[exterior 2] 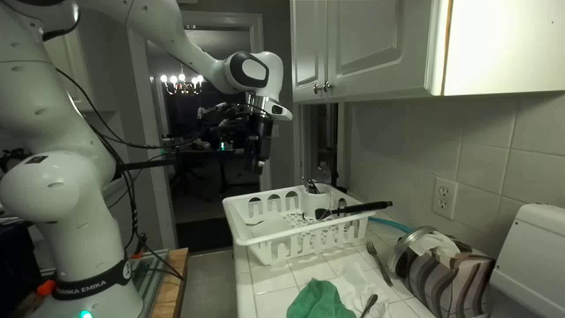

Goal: Put the lid in the drying rack

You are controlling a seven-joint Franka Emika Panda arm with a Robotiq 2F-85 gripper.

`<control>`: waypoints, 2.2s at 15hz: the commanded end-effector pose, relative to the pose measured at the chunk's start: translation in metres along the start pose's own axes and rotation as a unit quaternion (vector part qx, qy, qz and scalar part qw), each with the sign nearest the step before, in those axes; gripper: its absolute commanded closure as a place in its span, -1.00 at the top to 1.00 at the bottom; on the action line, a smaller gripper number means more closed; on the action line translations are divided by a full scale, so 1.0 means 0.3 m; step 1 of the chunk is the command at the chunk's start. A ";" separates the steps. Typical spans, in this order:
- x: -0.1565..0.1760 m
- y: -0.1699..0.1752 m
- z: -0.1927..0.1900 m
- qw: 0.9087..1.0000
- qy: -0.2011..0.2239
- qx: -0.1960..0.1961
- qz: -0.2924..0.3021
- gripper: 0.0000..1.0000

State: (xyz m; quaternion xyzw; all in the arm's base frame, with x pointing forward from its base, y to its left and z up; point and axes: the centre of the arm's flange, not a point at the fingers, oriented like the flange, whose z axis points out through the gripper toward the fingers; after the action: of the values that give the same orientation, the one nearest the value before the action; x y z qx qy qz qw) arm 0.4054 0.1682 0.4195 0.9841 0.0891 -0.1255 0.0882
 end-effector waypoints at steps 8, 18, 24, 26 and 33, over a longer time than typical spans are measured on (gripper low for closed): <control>-0.013 0.025 0.030 0.999 0.028 -0.030 -0.007 1.00; -0.101 0.218 0.184 0.986 0.121 -0.103 -0.053 1.00; -0.118 0.344 0.246 0.989 0.083 -0.088 -0.090 1.00; -0.138 0.375 0.251 0.989 0.083 -0.084 -0.093 1.00; -0.068 0.459 0.310 0.960 0.141 -0.197 -0.141 1.00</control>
State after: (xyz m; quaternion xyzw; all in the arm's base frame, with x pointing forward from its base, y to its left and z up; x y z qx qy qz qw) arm 0.3786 0.0359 0.3763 0.9499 0.2375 -0.0078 0.2029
